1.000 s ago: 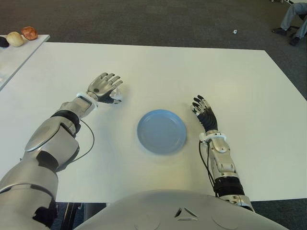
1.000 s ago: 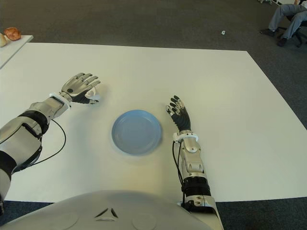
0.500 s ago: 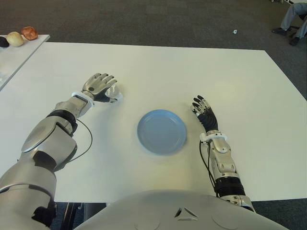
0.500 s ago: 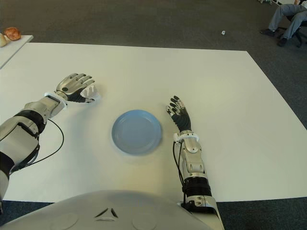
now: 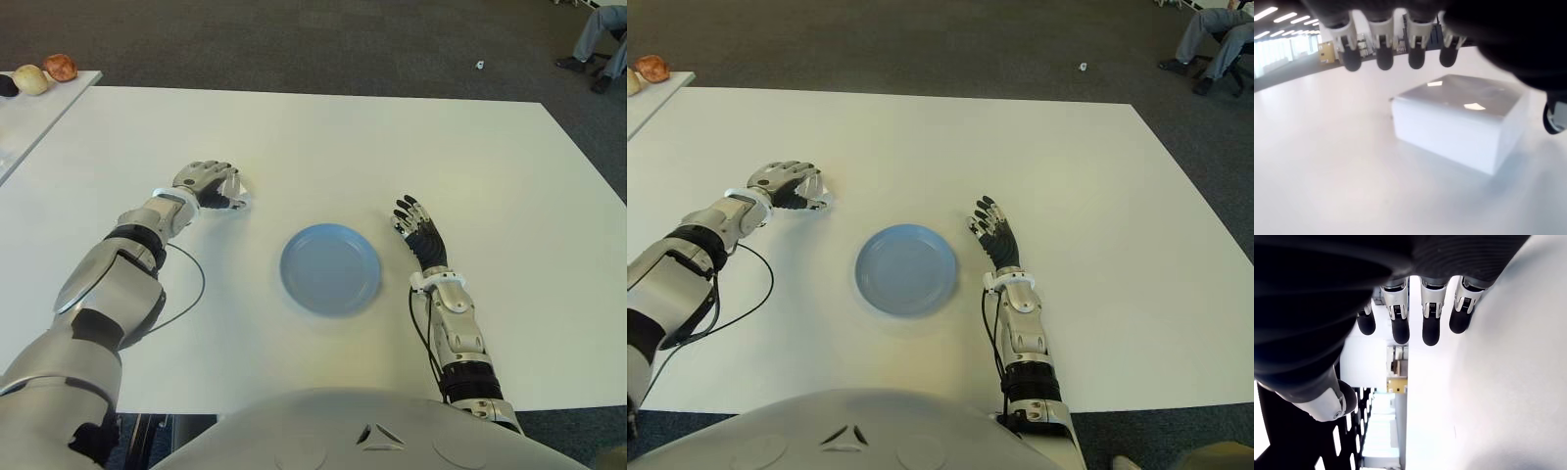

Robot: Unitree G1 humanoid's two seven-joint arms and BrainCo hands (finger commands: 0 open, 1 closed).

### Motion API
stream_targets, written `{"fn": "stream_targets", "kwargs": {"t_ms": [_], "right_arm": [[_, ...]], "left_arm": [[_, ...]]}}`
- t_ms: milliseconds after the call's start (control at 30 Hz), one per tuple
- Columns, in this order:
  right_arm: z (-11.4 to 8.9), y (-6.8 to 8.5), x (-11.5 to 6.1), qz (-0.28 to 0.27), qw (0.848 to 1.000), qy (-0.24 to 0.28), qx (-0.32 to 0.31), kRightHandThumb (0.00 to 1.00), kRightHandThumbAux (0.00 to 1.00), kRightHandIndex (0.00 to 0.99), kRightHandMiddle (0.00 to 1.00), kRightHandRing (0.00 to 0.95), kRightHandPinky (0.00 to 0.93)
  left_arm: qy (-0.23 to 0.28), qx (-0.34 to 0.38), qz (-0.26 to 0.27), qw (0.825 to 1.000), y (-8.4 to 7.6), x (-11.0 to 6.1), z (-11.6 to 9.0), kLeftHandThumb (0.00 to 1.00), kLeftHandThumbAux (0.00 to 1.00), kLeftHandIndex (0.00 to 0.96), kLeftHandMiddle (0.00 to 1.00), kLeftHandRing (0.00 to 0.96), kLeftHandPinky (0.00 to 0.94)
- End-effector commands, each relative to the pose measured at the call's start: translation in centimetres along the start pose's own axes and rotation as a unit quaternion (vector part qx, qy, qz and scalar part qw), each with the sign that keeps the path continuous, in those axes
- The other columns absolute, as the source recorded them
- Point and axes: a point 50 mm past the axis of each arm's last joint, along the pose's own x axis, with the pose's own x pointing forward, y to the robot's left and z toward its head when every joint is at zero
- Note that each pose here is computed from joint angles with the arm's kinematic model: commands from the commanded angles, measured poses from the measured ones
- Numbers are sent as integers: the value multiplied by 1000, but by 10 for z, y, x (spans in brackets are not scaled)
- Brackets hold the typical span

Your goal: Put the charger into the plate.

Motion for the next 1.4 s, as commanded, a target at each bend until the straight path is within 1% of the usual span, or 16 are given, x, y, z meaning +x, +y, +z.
{"fn": "stream_targets", "kwargs": {"t_ms": [33,167,467,633,733,933,1400], "right_arm": [[-11,-2,-5,-1,1000,27,5,0,648,7,122,103,81],[-10,-2,-6,-1,1000,25,5,0,641,7,120,100,78],[-9,-2,-6,-6,1000,24,11,0,643,8,126,108,91],[-9,-1,-6,-7,1000,23,12,0,642,9,129,111,93],[-8,-1,-6,-7,1000,23,14,0,646,10,130,111,91],[-8,0,-7,-8,1000,23,16,0,655,10,128,109,89],[-6,-1,-8,-15,1000,18,15,0,645,7,119,92,65]], "left_arm": [[15,-41,-30,999,-10,-1,2,146,314,0,0,0,0],[24,-84,-39,995,-12,0,3,152,319,0,0,0,0],[49,-182,-79,979,-24,1,11,142,315,0,0,0,0],[51,-212,-91,972,-25,2,15,141,309,0,0,0,0],[50,-231,-99,967,-27,5,21,146,307,0,0,0,0],[44,-225,-97,969,-26,6,27,156,320,0,0,0,0],[29,-186,-82,979,-25,6,28,137,338,0,0,0,0]]}}
